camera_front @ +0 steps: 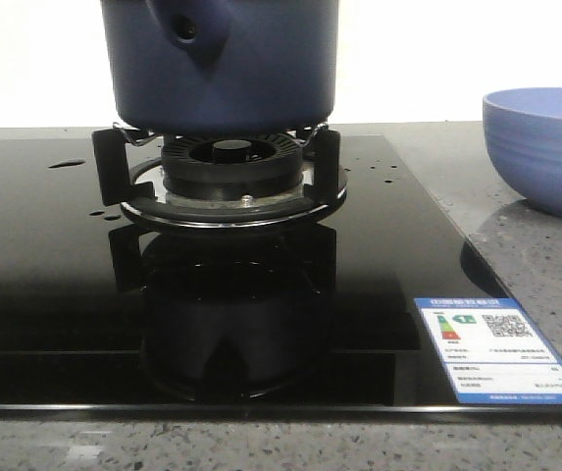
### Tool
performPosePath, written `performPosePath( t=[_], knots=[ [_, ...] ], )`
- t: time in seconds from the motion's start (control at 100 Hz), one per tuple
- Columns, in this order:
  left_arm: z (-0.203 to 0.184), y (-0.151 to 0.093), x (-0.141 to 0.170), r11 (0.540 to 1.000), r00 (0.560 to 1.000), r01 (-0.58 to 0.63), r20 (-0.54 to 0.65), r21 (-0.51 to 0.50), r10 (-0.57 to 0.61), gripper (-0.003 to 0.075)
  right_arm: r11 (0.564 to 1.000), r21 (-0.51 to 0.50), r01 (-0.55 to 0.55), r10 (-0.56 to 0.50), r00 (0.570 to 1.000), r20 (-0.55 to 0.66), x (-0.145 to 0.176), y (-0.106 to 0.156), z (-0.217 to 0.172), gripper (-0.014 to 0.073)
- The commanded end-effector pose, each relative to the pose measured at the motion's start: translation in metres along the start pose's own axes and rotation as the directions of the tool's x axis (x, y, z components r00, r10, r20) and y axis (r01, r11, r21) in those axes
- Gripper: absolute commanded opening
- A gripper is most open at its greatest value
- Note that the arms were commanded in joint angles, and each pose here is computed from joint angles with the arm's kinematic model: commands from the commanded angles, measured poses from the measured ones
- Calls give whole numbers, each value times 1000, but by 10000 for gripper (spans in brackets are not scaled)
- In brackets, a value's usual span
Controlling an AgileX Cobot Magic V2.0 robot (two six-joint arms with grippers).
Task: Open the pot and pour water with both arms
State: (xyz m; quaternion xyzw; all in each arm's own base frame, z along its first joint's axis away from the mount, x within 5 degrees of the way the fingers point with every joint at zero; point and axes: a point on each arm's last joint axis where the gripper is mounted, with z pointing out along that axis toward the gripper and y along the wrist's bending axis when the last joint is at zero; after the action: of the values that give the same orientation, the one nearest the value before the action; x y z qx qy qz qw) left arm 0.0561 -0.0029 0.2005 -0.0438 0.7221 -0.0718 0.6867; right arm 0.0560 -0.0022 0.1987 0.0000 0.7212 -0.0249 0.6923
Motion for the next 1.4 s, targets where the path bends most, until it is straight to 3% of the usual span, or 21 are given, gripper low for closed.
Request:
performPosePath(
  t=[0.0,1.08,1.39],
  knots=[
    [0,1,3,1000,998,-1,69,6,0,-19,1000,4,9,-9,998,66,1,0,0,-56],
    [0,1,2,1000,997,-1,73,6,0,-19,1000,3,-6,6,998,68,1,0,0,-56],
    [-1,0,1,985,981,172,85,30,-174,-19,990,-14,-140,141,986,92,-2,0,0,-56]
  ],
)
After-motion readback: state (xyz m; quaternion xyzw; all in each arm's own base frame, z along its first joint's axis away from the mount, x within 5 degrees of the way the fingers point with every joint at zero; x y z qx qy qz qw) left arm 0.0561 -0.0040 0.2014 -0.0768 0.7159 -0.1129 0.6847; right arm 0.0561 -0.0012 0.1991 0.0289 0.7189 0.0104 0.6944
